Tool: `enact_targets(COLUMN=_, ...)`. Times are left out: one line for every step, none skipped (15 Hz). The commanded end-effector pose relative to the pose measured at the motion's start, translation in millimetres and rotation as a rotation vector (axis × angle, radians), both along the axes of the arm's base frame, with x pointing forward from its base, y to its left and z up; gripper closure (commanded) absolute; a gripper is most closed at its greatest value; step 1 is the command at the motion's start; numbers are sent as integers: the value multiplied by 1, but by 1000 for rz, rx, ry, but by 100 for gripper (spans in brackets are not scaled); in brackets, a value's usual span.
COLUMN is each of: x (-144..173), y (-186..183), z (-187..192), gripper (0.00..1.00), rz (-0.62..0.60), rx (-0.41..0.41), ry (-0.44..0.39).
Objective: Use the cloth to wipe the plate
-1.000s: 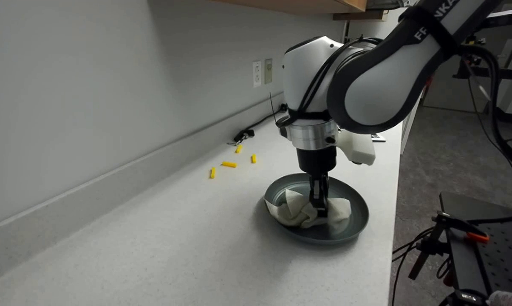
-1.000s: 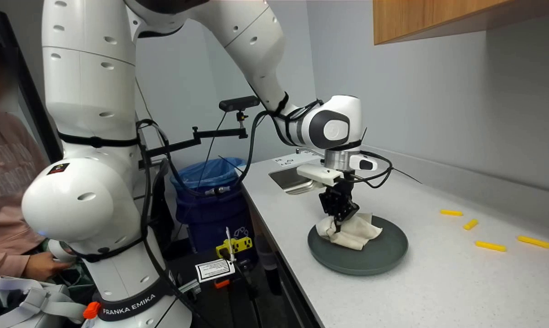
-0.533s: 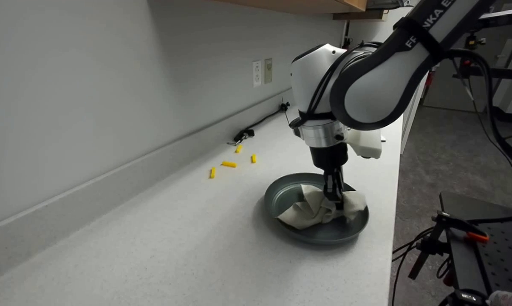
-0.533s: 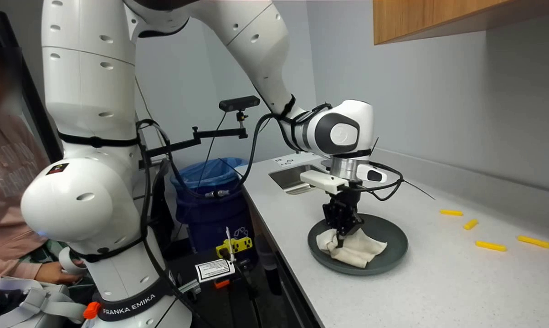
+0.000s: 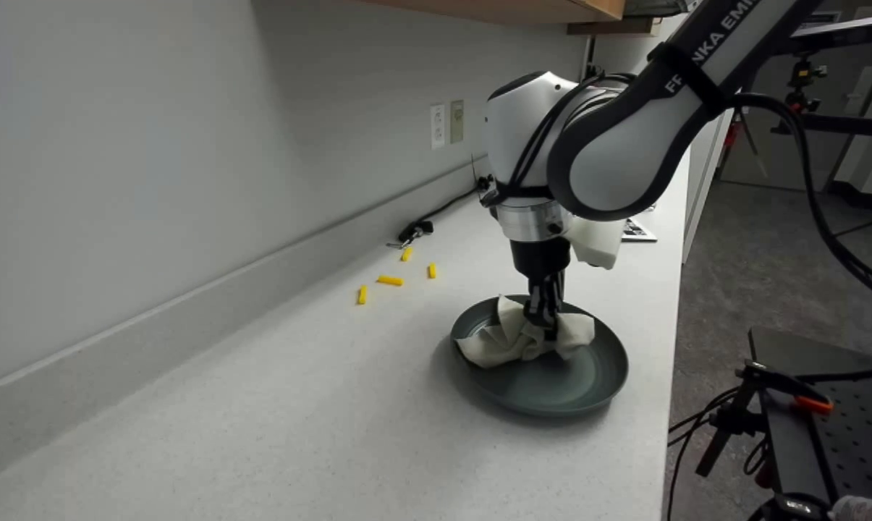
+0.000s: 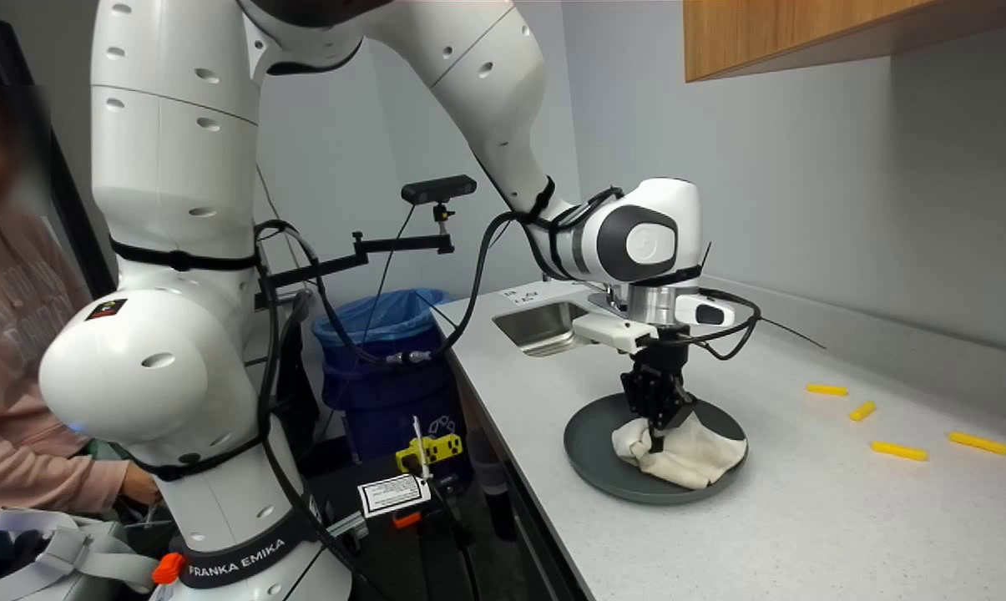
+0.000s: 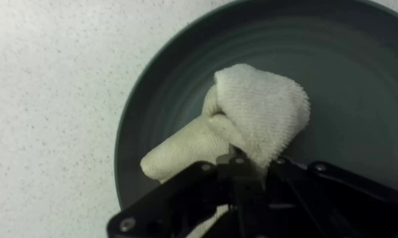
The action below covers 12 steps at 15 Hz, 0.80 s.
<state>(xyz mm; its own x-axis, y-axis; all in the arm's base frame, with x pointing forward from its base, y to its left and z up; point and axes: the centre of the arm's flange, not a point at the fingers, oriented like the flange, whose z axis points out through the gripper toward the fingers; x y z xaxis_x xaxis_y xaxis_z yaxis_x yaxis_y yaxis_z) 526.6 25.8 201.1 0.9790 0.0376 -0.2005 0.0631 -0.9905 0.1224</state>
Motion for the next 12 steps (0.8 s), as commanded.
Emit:
enact_targets(x=20, y=27, z=-5, gripper=98, rz=-5, rx=30, ry=-90)
enact_targets(x=21, y=36, z=-3, gripper=98, rz=3, rx=46, ry=-101)
enact_targets(x=20, y=43, z=-1, gripper=98, rz=6, rx=66, ry=-103)
enact_targets(x=16, y=50, z=2, gripper=98, rz=15, rx=95, ry=-90)
enact_targets(x=13, y=55, z=4, gripper=98, rz=21, rx=114, ry=-81)
enact_targets(x=6, y=59, z=6, gripper=98, rz=25, rx=132, ry=-62)
enact_targets(x=1, y=61, z=8, gripper=98, rz=30, rx=147, ry=-43)
enact_targets(x=-5, y=62, z=9, gripper=98, rz=37, rx=155, ry=-27)
enact_targets(x=-11, y=61, z=9, gripper=98, rz=44, rx=161, ry=-10)
enact_targets(x=-16, y=57, z=9, gripper=98, rz=49, rx=155, ry=5)
enact_targets(x=-20, y=52, z=9, gripper=98, rz=51, rx=150, ry=24)
enact_targets(x=-25, y=45, z=9, gripper=98, rz=52, rx=137, ry=43)
